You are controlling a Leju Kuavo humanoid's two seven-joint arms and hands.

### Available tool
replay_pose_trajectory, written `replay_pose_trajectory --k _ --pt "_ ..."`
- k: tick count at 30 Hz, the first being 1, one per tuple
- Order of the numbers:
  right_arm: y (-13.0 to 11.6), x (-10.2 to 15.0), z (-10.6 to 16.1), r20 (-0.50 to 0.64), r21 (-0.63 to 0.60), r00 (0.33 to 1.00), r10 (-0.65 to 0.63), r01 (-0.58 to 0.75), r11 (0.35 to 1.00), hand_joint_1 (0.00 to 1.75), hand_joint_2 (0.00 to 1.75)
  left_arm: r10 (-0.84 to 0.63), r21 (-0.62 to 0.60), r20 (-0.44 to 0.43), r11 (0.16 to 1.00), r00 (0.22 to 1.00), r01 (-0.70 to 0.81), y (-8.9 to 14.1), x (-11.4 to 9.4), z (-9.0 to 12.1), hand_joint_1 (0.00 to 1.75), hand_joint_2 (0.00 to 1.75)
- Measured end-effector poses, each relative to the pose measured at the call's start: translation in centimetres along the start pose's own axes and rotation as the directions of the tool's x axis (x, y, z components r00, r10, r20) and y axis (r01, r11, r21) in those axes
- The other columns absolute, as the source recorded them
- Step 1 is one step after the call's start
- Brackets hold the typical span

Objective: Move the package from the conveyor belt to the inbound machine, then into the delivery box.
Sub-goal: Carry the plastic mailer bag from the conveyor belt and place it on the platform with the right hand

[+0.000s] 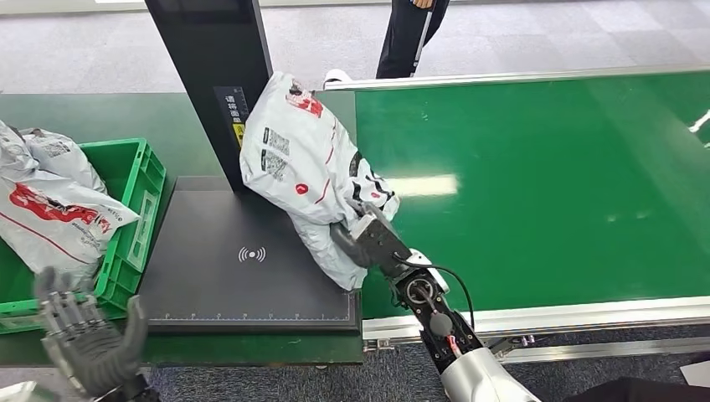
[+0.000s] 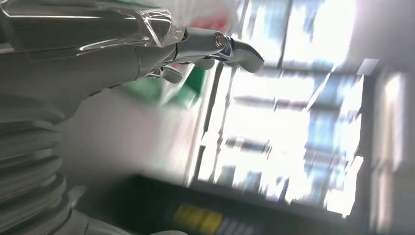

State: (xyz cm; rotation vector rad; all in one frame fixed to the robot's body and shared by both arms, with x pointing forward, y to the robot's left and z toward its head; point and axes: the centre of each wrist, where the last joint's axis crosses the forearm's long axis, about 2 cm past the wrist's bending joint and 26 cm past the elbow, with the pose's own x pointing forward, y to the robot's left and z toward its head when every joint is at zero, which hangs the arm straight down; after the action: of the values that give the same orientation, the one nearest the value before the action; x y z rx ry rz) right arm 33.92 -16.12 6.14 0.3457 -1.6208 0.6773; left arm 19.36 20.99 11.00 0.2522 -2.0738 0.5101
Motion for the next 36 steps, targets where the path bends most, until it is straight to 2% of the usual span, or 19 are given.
replay_pose_trajectory --k 4,9,10,13,14,19,27,36 --pt "1.2 -0.6 0.0 -0.068 0.138 0.997 -0.022 0.031 0.99 1.75 1.75 -0.079 0.144 0.105 0.988 0.991 0.063 0.0 2.4 -1.7 0.0 1.75" --pt "1.8 -0.9 0.0 -0.149 0.2 0.989 0.02 0.011 0.98 1.75 1.75 -0.092 0.202 0.173 0.978 0.981 0.056 -0.7 4.3 -2.5 0.0 1.75" --pt "1.8 -1.0 0.0 -0.167 0.205 0.986 0.023 0.012 0.979 1.54 1.75 -0.089 0.204 0.18 0.978 0.98 0.052 -0.9 4.5 -2.6 0.0 1.75" --pt "1.8 -1.1 0.0 -0.205 0.232 0.978 0.025 0.023 0.972 0.24 1.75 -0.079 0.2 0.195 0.979 0.978 0.039 -1.1 4.9 -2.7 0.0 1.75" --pt "1.9 -1.1 0.0 -0.211 0.245 0.977 0.028 0.026 0.969 0.01 1.75 -0.075 0.197 0.198 0.98 0.977 0.036 -1.2 4.9 -2.8 0.0 1.75" --pt "2.1 -1.3 0.2 -0.196 0.262 0.98 0.012 0.04 0.964 0.0 1.75 -0.058 0.181 0.208 0.983 0.976 0.02 -1.5 5.0 -3.0 0.0 1.75" --pt "2.5 -1.5 0.5 0.001 0.273 0.993 -0.121 0.116 0.955 0.0 1.75 -0.032 0.147 0.22 0.989 0.975 -0.001 -1.5 5.0 -3.3 0.0 1.75" --pt "3.3 -0.4 -0.2 0.061 0.353 0.974 -0.218 0.183 0.918 0.0 1.75 -0.018 0.131 0.23 0.991 0.973 -0.012 -1.6 5.0 -3.6 0.0 1.75"
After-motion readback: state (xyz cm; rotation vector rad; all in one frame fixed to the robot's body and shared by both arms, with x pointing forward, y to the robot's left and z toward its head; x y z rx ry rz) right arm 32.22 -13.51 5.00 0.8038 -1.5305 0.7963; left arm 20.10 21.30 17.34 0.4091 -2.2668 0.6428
